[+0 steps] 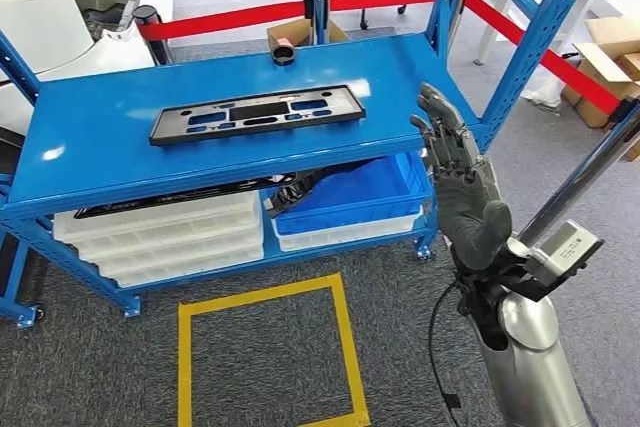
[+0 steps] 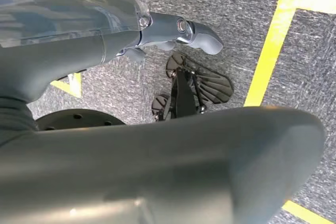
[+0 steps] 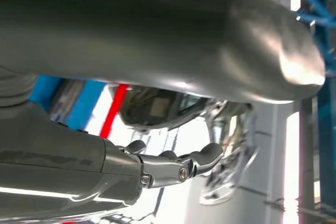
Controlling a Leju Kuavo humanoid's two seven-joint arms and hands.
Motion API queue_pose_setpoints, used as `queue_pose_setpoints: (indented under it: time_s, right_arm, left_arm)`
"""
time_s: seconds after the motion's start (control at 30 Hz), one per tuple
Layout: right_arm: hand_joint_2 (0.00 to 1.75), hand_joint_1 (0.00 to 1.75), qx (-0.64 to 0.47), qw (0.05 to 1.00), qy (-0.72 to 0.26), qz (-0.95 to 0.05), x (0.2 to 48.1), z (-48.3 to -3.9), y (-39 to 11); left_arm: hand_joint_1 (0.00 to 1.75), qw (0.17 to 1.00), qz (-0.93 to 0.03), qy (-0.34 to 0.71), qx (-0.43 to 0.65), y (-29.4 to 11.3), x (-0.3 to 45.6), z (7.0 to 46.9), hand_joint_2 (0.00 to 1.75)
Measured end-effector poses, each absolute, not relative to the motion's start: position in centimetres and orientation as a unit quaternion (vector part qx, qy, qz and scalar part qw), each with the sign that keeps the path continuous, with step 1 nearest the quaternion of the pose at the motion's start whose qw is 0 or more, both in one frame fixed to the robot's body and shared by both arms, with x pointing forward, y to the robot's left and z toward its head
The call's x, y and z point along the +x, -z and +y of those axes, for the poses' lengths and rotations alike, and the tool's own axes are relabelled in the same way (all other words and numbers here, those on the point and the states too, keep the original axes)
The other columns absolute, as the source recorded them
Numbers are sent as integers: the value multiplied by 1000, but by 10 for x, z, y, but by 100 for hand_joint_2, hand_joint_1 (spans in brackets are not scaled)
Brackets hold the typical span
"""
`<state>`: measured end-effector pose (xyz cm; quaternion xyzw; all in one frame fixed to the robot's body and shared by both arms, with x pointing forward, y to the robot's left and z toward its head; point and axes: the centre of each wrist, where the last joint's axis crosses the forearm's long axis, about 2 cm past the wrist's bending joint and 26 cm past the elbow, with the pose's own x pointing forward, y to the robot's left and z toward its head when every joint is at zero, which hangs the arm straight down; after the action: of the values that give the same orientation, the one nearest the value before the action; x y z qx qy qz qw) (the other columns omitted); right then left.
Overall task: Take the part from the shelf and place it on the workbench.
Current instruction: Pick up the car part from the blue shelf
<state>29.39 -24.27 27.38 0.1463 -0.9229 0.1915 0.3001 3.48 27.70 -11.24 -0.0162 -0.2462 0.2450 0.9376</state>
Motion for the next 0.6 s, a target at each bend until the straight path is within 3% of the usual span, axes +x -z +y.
queue_pose_setpoints:
  time_s: [0.6]
  right_arm:
    - [0,0,168,251,-208,-930,277,-238,-291]
  left_arm:
    - [0,942,-257,-218,-12,112,36,281,0]
